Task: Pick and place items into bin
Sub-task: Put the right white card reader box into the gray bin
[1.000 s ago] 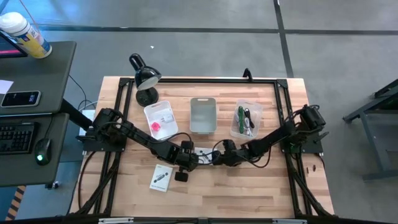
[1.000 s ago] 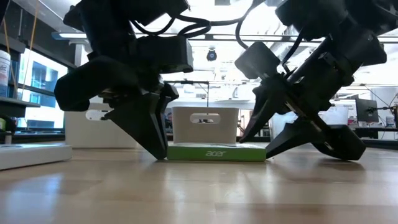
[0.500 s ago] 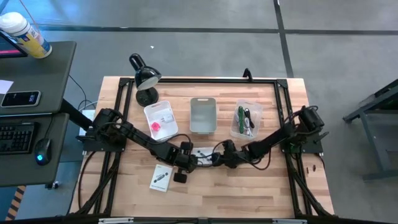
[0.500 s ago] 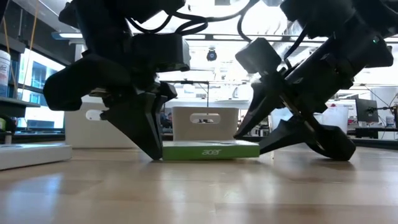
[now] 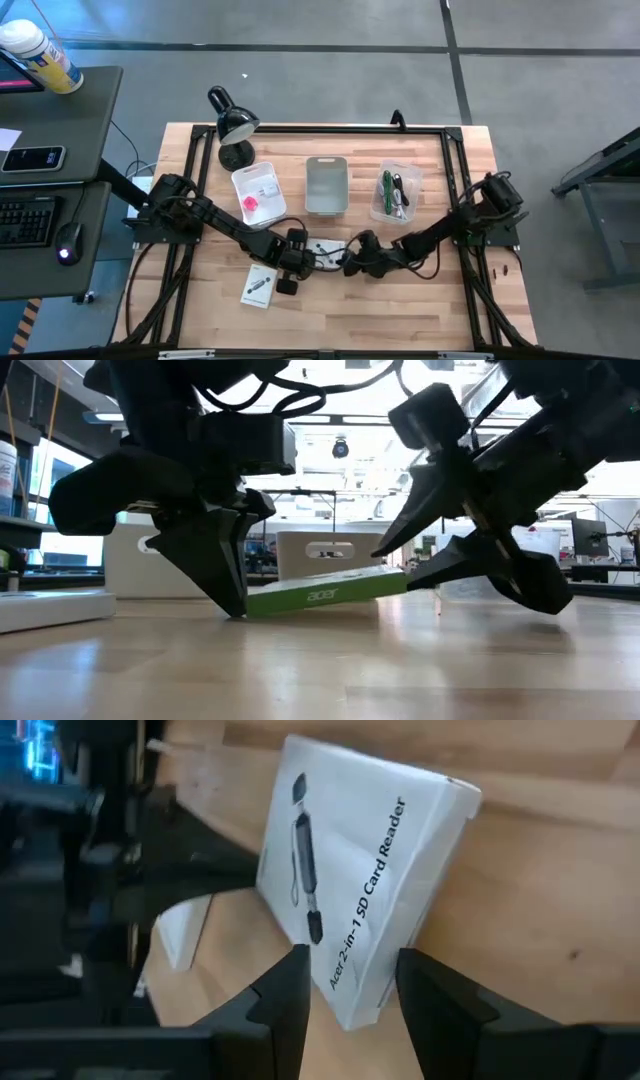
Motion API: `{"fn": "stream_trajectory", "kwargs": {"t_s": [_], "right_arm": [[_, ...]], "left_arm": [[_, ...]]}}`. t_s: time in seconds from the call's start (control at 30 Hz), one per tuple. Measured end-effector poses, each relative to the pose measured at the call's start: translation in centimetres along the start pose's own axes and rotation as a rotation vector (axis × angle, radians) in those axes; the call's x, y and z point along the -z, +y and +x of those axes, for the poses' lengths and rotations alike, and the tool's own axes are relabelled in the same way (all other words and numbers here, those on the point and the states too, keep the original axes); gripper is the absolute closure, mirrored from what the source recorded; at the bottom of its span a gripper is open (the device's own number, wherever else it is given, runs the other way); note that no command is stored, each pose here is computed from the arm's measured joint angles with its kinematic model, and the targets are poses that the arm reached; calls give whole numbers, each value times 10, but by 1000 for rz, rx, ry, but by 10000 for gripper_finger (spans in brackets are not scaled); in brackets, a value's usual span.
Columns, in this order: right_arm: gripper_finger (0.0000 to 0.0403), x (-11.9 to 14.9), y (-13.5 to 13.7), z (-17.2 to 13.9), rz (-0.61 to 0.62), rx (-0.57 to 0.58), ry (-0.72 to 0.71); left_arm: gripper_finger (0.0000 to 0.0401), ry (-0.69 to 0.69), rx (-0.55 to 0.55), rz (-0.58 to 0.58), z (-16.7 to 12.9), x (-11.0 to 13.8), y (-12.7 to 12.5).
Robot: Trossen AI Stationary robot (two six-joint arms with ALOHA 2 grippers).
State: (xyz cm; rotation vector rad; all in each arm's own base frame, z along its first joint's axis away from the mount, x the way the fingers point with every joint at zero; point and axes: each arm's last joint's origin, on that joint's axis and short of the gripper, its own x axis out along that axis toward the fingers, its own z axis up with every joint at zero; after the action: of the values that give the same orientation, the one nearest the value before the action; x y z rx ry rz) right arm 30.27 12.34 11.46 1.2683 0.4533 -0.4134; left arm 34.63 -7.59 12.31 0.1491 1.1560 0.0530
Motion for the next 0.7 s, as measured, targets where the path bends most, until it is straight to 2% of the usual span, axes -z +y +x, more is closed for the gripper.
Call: {"fn": "stream_trajectory", "kwargs": {"t_s": [0.2, 0.33, 0.7], "right_arm": [[263, 5, 6, -2, 0, -41, 29], [263, 4, 9, -3, -14, -73, -5], [263, 3, 9, -2, -48, -70, -17]], "left_arm": [[401, 9, -12, -7, 0, 1, 0], [401, 16, -19, -7, 0, 2, 1], [401, 14, -20, 2, 1, 2, 1]]}}
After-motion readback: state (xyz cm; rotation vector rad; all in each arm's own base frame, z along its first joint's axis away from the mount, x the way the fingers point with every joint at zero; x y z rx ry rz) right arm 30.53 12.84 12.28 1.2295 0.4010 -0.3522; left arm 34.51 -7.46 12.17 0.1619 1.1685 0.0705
